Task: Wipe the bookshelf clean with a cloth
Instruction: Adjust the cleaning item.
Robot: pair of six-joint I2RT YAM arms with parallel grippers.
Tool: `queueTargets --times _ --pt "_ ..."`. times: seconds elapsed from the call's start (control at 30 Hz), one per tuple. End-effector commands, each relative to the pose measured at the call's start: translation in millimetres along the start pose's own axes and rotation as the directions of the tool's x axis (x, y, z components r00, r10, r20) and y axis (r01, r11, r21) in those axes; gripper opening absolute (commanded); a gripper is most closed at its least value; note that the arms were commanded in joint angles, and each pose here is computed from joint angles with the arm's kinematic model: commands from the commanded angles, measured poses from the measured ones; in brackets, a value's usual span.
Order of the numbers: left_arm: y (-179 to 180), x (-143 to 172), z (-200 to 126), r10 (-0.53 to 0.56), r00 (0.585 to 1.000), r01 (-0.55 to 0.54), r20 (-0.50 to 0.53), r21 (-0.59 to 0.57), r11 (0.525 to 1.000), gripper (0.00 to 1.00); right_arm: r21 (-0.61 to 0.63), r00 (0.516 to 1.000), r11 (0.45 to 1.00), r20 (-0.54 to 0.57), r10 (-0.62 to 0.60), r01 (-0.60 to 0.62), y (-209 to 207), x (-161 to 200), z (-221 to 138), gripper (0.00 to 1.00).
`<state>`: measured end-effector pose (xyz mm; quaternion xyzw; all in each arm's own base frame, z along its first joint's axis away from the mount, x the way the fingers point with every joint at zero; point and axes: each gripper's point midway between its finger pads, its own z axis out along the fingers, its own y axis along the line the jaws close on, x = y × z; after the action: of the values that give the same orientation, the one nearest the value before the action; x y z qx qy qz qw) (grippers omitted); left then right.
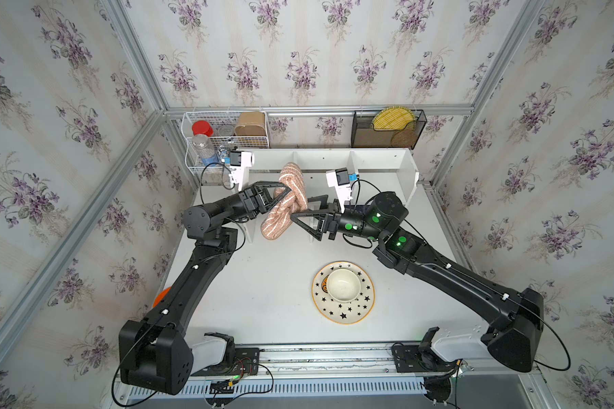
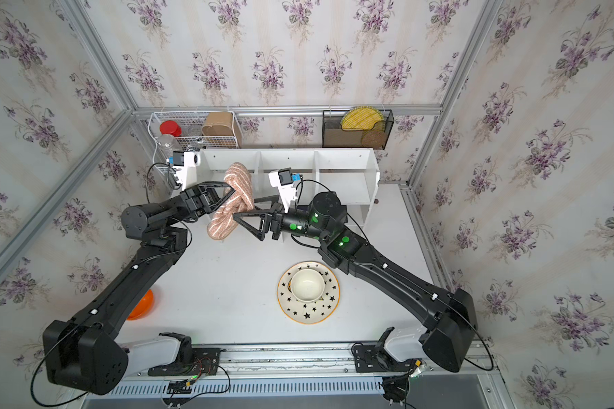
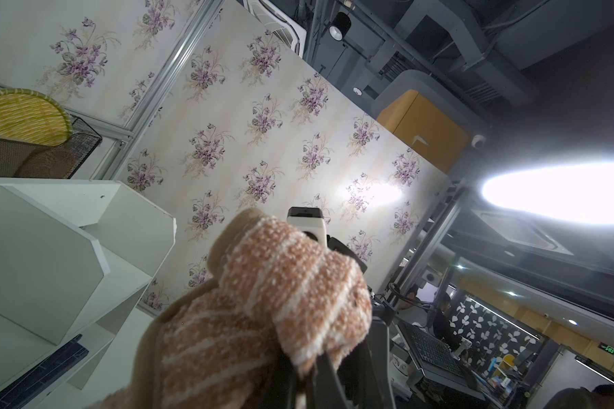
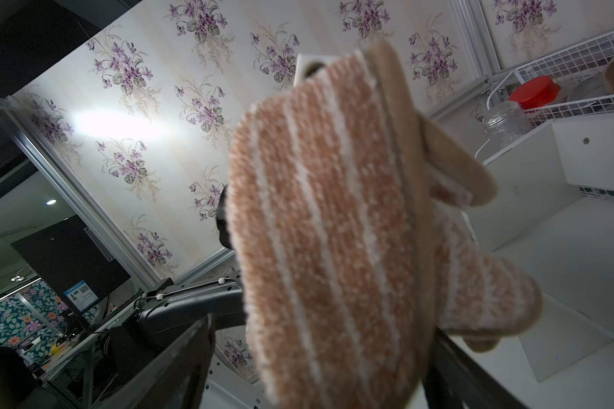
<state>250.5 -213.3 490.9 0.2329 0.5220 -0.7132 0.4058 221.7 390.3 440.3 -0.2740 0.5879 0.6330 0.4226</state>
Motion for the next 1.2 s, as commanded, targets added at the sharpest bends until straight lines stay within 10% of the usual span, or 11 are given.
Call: queueTargets --times 0.0,0.23,0.4,0.6,0.73,0.93,1.03,1.17 --pt "-17 -3 2 0.049 0.999 -0.049 0.008 0.039 0.998 0.00 -0.027 0.998 0.999 0.053 -0.033 0.035 4 -14 5 0.93" --pt "-10 5 1 0.033 0.999 -0.033 -0.010 0.007 0.999 0.00 -0.080 0.995 0.996 0.087 -0.041 0.047 16 -29 11 0.61" --pt "6 9 -2 0.023 1.000 -0.024 -0.004 -0.062 0.998 0.00 -0.074 0.992 0.995 0.111 -0.055 0.063 23 -34 2 0.00" --pt "25 -3 -10 0.112 0.994 -0.108 0.003 -0.251 0.962 0.35 0.042 0.988 0.998 0.145 -0.052 0.046 15 -30 -23 0.00" --pt "56 -31 -49 0.216 0.974 -0.136 0.063 -0.600 0.789 0.57 0.281 0.982 0.957 0.142 -0.121 0.078 -4 -32 -60 0.00" --pt "117 -45 -170 0.192 0.977 0.053 0.098 -0.972 0.227 0.69 0.652 0.964 0.754 0.143 -0.225 0.080 -32 -51 -143 0.00" --pt "137 -32 -193 0.129 0.984 0.100 0.126 -0.976 0.192 0.76 0.785 0.970 0.616 0.096 -0.222 0.064 -52 -52 -183 0.00" --pt "146 -26 -182 0.155 0.983 0.053 0.102 -0.954 0.295 0.79 0.873 0.974 0.479 0.022 -0.226 0.091 -71 -62 -217 0.00"
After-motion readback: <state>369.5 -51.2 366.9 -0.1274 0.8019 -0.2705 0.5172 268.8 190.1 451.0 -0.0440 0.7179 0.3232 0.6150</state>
